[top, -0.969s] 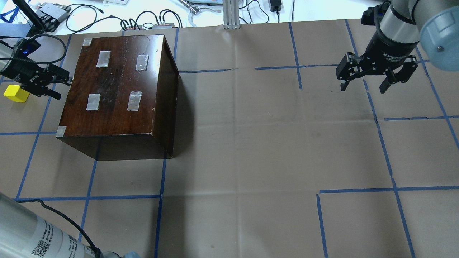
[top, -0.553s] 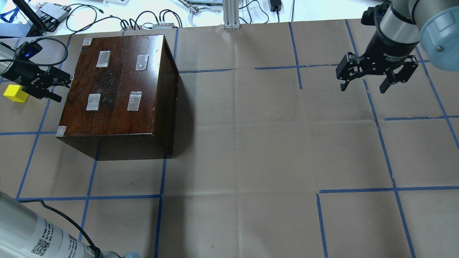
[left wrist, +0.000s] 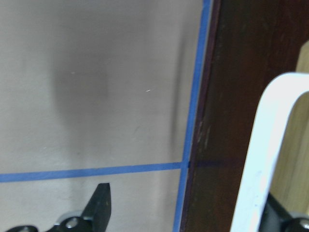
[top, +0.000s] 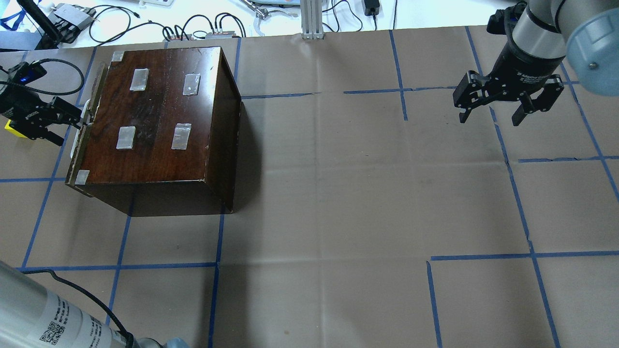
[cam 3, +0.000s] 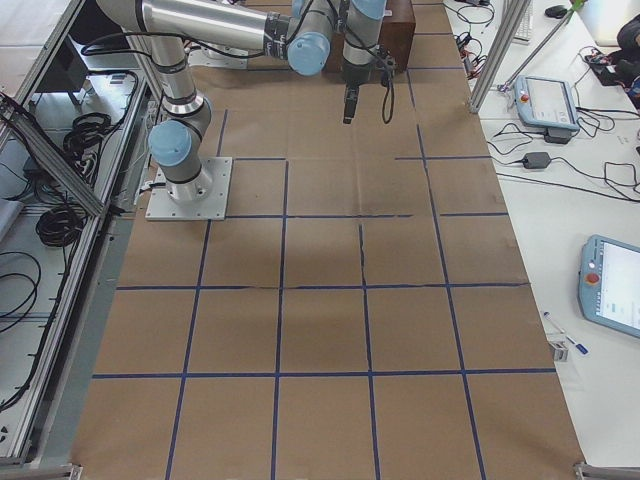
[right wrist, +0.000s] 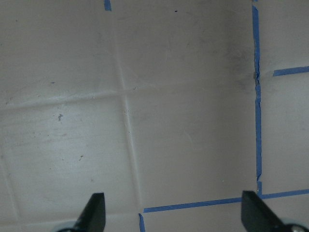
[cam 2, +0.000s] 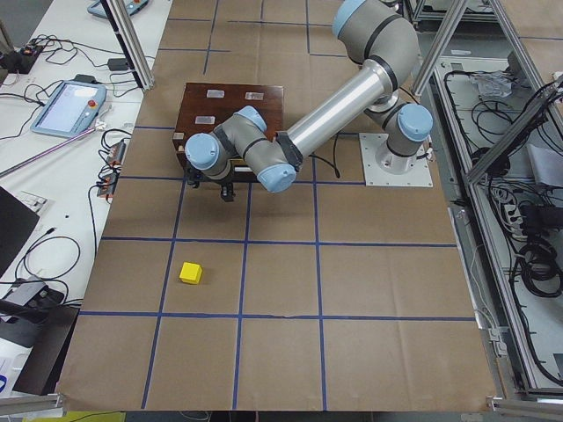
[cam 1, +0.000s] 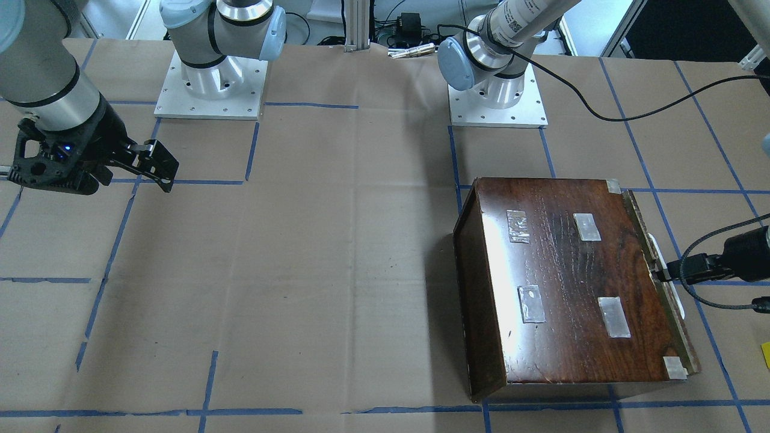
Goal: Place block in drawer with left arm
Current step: 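Hook the left gripper onto the white drawer handle, then pull the drawer open outward with the left gripper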
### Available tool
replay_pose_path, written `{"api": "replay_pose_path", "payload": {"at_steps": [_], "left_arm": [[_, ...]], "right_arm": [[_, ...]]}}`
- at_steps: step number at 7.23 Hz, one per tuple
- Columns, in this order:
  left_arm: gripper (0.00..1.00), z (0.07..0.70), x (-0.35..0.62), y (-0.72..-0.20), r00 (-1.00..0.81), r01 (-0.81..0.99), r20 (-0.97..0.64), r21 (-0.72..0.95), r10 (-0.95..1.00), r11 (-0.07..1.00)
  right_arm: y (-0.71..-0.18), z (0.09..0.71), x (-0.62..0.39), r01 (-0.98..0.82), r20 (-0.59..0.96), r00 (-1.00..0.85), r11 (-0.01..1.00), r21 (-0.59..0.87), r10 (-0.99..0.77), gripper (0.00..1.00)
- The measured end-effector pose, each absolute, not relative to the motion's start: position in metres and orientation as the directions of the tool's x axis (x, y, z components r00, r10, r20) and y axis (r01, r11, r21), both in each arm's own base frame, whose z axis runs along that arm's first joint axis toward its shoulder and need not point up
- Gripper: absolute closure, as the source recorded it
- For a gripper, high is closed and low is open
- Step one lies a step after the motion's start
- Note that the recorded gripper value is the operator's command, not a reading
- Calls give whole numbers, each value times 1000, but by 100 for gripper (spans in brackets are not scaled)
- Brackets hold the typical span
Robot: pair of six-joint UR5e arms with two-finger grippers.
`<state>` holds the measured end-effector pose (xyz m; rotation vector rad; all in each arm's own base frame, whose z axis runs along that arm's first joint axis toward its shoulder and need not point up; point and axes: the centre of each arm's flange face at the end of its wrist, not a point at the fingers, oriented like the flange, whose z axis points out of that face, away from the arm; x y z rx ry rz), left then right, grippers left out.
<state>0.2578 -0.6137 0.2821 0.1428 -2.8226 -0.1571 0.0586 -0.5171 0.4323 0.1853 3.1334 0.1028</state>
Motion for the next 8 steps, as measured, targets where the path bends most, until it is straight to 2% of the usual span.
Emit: {"api": "replay_pose_path", "payload": {"at_steps": [8], "left_arm": [[1,289,316,-595,-962,-122,226,136,-151,983]], "right_arm": [[-517,432,59,118,3,-993,991,65,118,0]]}}
